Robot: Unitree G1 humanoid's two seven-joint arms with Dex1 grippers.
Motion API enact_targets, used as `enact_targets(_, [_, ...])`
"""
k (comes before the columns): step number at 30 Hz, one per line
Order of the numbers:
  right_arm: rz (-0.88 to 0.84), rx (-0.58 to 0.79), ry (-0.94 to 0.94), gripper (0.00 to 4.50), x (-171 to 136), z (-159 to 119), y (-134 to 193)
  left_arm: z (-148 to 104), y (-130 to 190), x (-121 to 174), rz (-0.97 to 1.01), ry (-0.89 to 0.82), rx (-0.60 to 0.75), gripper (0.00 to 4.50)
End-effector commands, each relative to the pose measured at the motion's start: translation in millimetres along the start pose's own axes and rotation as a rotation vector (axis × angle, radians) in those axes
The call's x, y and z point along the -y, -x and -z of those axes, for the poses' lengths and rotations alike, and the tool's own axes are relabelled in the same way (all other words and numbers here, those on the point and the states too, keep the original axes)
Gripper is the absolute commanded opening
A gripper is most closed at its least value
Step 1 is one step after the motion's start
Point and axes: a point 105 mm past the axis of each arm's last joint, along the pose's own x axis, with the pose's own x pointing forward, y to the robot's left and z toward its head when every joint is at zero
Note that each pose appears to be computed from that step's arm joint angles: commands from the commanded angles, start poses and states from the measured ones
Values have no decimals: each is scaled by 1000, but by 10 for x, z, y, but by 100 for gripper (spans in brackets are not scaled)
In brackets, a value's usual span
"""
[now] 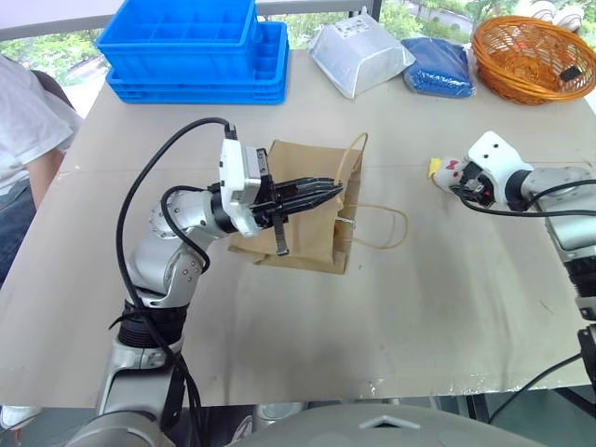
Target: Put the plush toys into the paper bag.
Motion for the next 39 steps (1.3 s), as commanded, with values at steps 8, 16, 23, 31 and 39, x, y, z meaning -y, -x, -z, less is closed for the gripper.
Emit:
enact_targets(8, [-88,446,144,6,-221,-679,448,-133,19,64,-27,-35,29,0])
enact_targets(16, [-379,606,316,6,-1333,-1059,575,-205,-33,20,-35,-38,53,0])
enact_targets(23, [-405,710,512,6,-1590,-1516,219,-230,-89,26,-15,-34,66,0])
enact_targets(31, [-531,980,479,119,-2010,-1992,22,-234,-148,101,-24,-15,86,0])
enact_targets(39, [-537,993,422,346,-1938,-1749,142,-204,-50,124,-73,-6,59,0])
